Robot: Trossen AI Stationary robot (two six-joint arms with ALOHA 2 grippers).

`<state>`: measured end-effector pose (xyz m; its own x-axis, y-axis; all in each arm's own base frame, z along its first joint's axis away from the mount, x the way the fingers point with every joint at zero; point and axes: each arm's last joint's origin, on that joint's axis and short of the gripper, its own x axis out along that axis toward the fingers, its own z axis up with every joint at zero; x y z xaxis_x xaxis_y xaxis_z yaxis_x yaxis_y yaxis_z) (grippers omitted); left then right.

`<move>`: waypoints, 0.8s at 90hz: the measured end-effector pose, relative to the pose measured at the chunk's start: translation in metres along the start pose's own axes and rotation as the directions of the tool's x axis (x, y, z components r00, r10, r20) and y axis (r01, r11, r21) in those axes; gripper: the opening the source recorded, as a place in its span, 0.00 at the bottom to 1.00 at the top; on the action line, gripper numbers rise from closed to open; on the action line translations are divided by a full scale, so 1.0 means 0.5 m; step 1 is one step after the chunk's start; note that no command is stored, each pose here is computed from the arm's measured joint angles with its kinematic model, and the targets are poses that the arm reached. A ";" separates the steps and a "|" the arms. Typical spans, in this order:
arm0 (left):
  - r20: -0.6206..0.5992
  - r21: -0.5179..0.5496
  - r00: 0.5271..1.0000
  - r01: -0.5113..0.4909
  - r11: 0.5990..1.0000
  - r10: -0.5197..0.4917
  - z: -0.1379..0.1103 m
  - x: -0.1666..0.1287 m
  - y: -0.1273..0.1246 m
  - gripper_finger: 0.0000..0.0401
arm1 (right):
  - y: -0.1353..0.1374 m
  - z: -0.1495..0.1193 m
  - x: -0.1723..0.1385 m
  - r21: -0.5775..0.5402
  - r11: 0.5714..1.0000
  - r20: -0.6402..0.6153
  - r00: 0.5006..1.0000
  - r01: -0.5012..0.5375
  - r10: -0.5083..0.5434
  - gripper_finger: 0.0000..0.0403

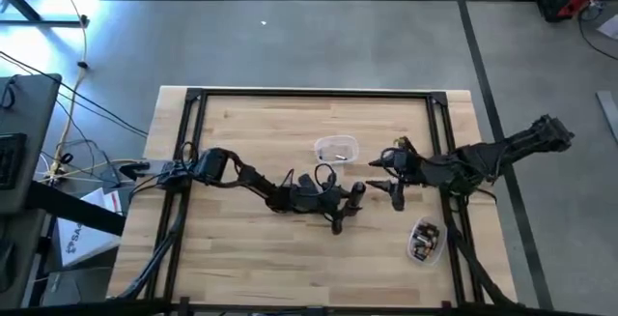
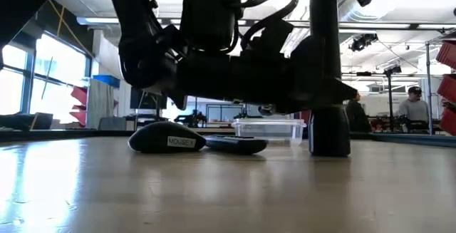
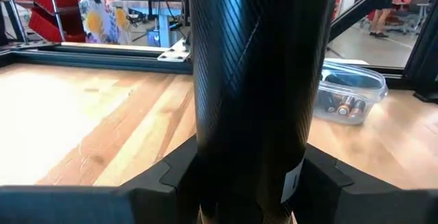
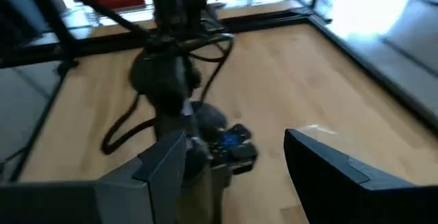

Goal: Insert battery
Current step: Open the flashlight cover

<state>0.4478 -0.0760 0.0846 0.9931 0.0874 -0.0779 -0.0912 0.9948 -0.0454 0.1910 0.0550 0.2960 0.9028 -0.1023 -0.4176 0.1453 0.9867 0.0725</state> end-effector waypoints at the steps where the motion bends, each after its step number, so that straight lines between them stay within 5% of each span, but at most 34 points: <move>1: -0.002 0.001 1.000 0.000 1.000 0.000 0.000 0.000 0.000 0.38 | 0.000 0.000 0.001 -0.001 1.000 -0.005 1.000 -0.006 0.006 0.53; 42: -0.051 0.036 0.998 -0.029 0.999 0.031 -0.009 0.000 0.002 0.38 | 0.004 0.005 0.042 -0.030 0.991 -0.019 0.992 -0.128 0.127 0.53; 72: -0.068 0.026 0.997 -0.037 0.999 0.039 -0.012 0.000 0.003 0.38 | 0.017 -0.016 0.091 -0.060 0.992 -0.089 0.990 -0.111 0.106 0.53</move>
<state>0.4471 -0.0747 0.0784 0.9815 0.1224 -0.1475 -0.1262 0.9919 -0.0164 0.2301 0.0595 0.2704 0.8736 0.0143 -0.4865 0.0192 0.9978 0.0639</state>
